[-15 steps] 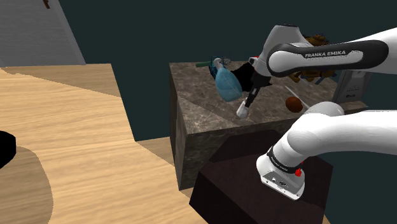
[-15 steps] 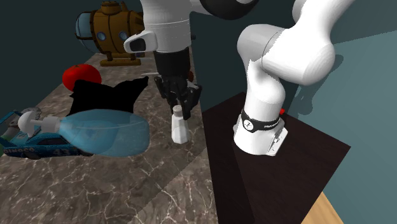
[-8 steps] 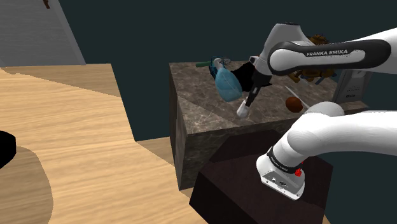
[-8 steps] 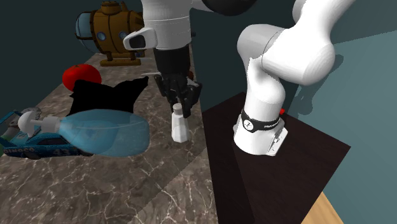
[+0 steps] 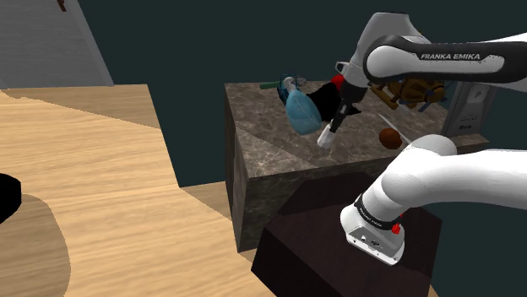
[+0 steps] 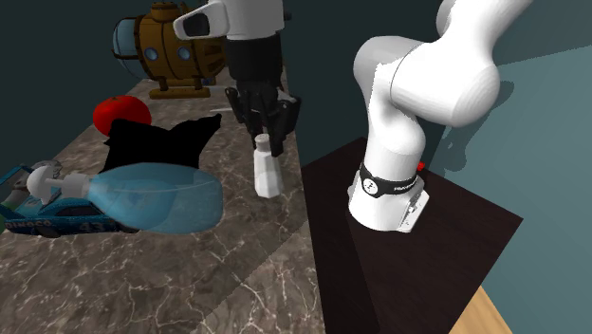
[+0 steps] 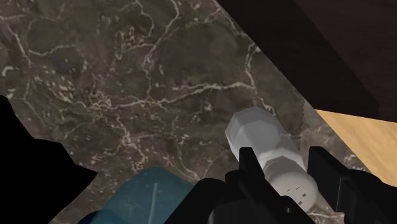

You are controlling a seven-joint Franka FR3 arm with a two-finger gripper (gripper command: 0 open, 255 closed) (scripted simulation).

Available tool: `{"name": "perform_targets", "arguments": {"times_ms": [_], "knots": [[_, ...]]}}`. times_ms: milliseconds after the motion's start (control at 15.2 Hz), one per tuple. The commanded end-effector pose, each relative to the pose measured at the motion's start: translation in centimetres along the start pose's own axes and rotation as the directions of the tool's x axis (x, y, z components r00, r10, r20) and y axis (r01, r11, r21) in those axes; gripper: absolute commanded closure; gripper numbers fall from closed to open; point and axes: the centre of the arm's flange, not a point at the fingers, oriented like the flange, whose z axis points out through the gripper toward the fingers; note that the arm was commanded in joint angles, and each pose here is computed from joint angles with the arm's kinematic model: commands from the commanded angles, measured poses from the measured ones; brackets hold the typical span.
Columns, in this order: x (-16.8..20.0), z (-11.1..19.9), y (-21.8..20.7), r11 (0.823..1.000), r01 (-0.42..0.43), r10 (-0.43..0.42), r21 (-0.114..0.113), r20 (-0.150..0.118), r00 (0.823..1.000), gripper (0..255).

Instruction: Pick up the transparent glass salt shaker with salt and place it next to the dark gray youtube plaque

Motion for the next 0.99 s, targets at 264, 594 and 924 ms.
{"name": "perform_targets", "arguments": {"times_ms": [264,594,924], "knots": [[0.0,-3.2,-0.3,1.000,0.000,0.000,0.000,0.000,1.000,255],[0.0,-5.8,-0.5,1.000,0.000,0.000,0.000,0.000,1.000,255],[0.0,-8.4,-0.8,1.000,0.000,0.000,0.000,0.000,1.000,255]]}}
